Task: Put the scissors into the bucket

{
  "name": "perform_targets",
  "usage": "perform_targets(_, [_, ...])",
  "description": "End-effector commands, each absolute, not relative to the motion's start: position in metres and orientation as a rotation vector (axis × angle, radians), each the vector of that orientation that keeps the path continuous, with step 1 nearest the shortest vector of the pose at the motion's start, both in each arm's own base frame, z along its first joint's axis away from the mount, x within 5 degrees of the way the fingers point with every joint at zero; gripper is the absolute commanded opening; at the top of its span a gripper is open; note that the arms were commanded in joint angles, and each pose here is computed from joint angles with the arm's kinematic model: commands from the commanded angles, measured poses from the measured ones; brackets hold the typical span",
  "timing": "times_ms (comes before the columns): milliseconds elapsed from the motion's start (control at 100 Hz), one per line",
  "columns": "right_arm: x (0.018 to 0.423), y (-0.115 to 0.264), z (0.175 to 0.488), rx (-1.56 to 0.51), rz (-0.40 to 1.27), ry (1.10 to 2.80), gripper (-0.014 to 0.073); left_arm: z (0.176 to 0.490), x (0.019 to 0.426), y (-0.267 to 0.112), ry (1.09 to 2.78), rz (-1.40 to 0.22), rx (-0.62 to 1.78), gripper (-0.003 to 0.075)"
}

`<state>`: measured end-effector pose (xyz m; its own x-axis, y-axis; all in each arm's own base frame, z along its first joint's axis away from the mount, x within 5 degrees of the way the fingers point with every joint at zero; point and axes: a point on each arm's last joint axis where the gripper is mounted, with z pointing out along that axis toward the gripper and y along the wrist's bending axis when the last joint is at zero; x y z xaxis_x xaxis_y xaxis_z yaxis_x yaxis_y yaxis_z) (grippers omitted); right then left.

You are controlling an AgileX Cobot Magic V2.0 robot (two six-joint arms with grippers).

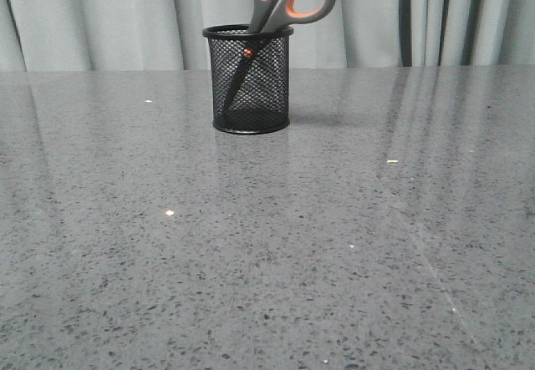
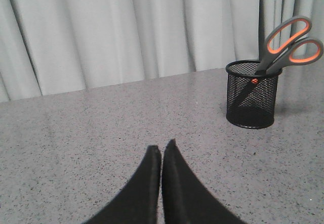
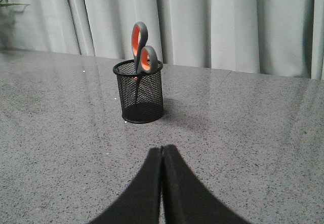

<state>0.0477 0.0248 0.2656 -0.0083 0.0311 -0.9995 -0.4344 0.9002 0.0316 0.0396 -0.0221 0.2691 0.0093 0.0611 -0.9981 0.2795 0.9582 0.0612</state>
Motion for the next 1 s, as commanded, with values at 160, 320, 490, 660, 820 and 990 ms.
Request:
perform_targets(160, [0.048,0.023,0.280,-0.278,0.385,1.432,-0.0045,0.282,0.036,-0.020,1.466,-0.224,0.178,-0.0020])
perform_targets(320, [0.048,0.023,0.280,-0.278,0.385,1.432,-0.0045,0.282,0.036,-0.020,1.466,-0.224,0.178,-0.0020])
perform_targets(490, [0.048,0.023,0.280,-0.278,0.385,1.432,-0.0045,0.282,0.036,-0.020,1.466,-0.224,0.178,-0.0019])
perform_targets(660, [0.048,0.023,0.280,-0.278,0.385,1.432,-0.0045,0.282,0.036,-0.020,1.466,-0.224,0.178,-0.0020])
perform_targets(820, [0.048,0.023,0.280,-0.278,0.385,1.432,-0.0045,0.286,0.036,-0.016,1.427,-0.175,0.161,-0.0020])
perform_targets(990, [0.048,0.023,0.280,-0.278,0.385,1.432,-0.0045,0.273,0.042,-0.009,1.480,-0.053,0.150,-0.0020])
